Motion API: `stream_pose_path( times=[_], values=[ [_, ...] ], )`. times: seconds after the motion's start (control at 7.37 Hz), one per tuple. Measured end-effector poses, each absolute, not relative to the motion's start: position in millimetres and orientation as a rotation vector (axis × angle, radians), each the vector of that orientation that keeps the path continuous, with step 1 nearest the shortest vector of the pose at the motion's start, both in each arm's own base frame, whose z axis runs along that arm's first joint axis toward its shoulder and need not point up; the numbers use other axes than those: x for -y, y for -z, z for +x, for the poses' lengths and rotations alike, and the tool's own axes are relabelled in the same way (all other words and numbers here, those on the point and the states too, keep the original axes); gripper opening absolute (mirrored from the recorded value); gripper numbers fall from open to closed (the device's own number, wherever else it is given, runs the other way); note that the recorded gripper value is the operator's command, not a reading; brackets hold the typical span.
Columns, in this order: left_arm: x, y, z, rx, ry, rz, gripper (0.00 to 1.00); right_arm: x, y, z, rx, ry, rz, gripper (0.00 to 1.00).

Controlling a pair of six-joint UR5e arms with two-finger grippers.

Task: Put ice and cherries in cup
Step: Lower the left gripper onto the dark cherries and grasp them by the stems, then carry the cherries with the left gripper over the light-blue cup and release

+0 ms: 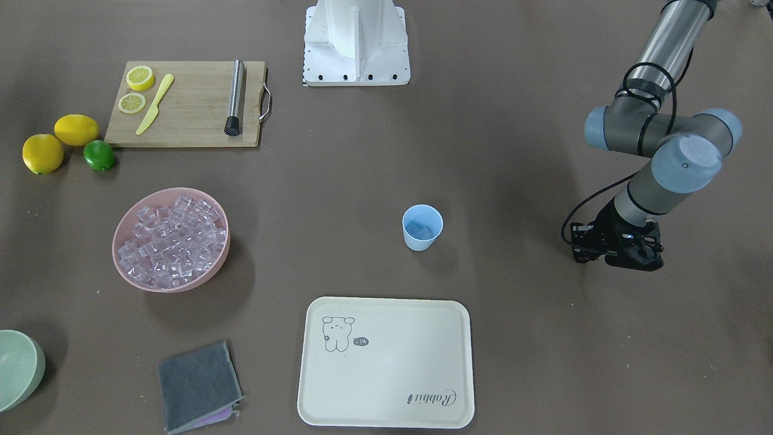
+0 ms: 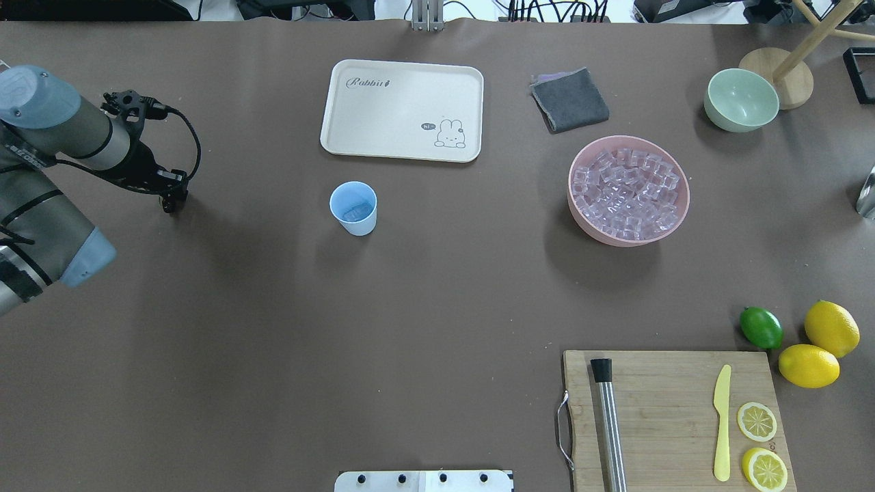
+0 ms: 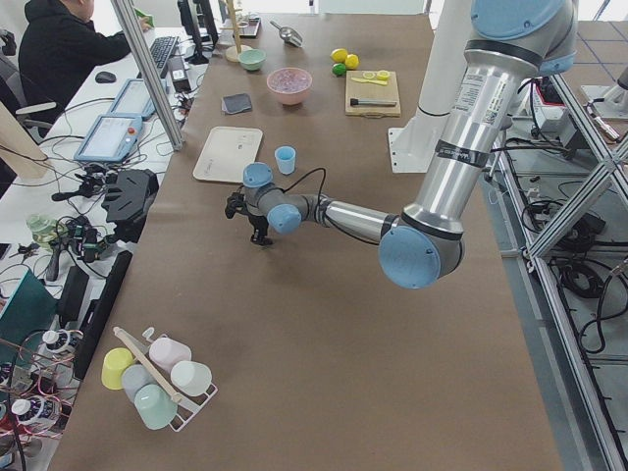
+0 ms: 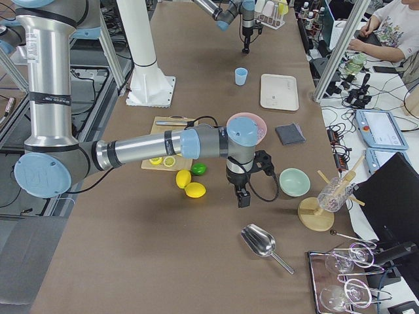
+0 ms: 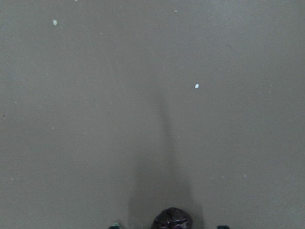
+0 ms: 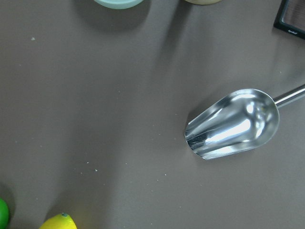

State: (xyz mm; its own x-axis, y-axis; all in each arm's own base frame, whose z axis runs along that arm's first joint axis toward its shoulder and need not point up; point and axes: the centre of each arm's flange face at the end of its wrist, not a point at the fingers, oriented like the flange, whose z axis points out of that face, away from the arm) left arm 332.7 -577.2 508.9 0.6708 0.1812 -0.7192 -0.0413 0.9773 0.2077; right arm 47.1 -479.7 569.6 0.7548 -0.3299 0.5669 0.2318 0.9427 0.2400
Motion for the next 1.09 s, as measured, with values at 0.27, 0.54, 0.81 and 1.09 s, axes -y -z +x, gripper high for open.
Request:
stream_pose_path(
  times=[0.27, 0.54, 0.81, 1.09],
  values=[
    [578.0, -506.5, 331.7, -0.829, -0.124, 0.183, 0.00, 479.2, -570.6, 46.7, 0.648, 0.309, 0.157, 0.99],
    [583.0, -488.2, 324.7, -0.848, -0.119, 0.205, 0.00, 478.2, -571.7, 46.6, 0.649, 0.309, 0.156, 0.99],
    [602.2, -427.3, 309.1, -0.911, -0.115, 0.224, 0.00, 478.1, -572.3, 46.2, 0.649, 0.309, 0.154, 0.99],
    [621.9, -322.7, 322.0, -0.974, -0.096, 0.210, 0.00, 477.6, -573.5, 46.4, 0.650, 0.308, 0.152, 0.99]
  ],
)
